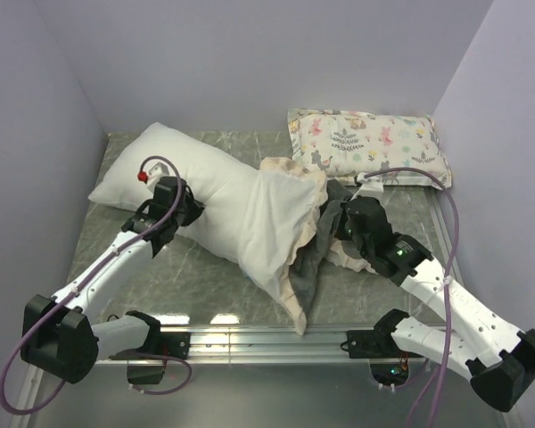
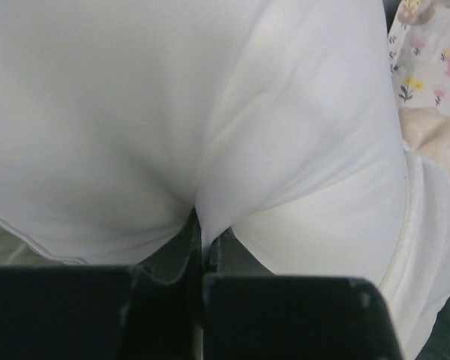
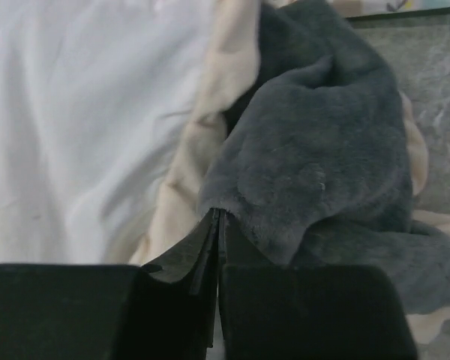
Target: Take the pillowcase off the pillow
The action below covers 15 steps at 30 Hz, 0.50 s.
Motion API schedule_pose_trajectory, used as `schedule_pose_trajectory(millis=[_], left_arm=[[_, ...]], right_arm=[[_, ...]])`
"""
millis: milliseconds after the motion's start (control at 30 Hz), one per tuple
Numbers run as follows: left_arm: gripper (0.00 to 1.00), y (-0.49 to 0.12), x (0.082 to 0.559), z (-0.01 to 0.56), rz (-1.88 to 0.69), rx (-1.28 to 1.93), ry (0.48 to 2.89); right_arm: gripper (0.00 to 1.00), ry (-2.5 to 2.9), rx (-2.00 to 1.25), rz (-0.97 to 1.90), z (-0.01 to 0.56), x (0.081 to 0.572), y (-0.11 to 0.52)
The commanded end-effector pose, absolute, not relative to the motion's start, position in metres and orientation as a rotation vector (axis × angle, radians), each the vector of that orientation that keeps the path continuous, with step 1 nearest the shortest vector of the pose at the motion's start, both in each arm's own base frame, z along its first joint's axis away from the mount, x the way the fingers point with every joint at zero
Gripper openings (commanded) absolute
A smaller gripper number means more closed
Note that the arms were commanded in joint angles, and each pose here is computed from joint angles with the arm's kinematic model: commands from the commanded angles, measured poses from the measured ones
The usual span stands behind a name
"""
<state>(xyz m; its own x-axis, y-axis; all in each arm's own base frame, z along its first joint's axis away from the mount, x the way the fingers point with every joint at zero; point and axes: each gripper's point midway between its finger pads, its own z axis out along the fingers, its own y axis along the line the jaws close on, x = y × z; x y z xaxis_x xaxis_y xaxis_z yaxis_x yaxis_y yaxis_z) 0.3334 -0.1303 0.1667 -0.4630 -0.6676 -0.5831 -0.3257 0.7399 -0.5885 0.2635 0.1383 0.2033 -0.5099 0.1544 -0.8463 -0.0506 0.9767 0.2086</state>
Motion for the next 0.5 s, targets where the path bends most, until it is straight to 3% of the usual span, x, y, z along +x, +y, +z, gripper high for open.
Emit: schedule_pose_trajectory(millis=[0,33,133,167,267,467], left_arm=[[0.0,-0.1,0.345,0.209,-0.472,-0.752,1.984],[0.0,-0.102,0.346,0.215,-0.484,-0.727,1.976],[0.01,-0.113,0.348,0.22,-0.527,-0.698,1.997],[0.01,-0.117,0.347,0.217,-0.531,-0.69,2.006],[0.01,-0.122,0.345,0.205,-0.544,-0.691,2.024],[0.0,-0.126,0.343,0.199,-0.555,-0.682,2.034]], right_arm=[[0.02,2.085,0.088,0.265,0.208,0.265,0.125],[0.03,2.074,0.086,0.302,0.213,0.265,0.129],[0.24,2.074,0.018,0.479,0.228,0.262,0.163],[0.38,2.065,-0.047,0.551,0.237,0.251,0.189],[0.56,2.063,-0.12,0.53,0.239,0.24,0.228],[0.81,2.112,-0.315,0.611,0.222,0.204,0.313]])
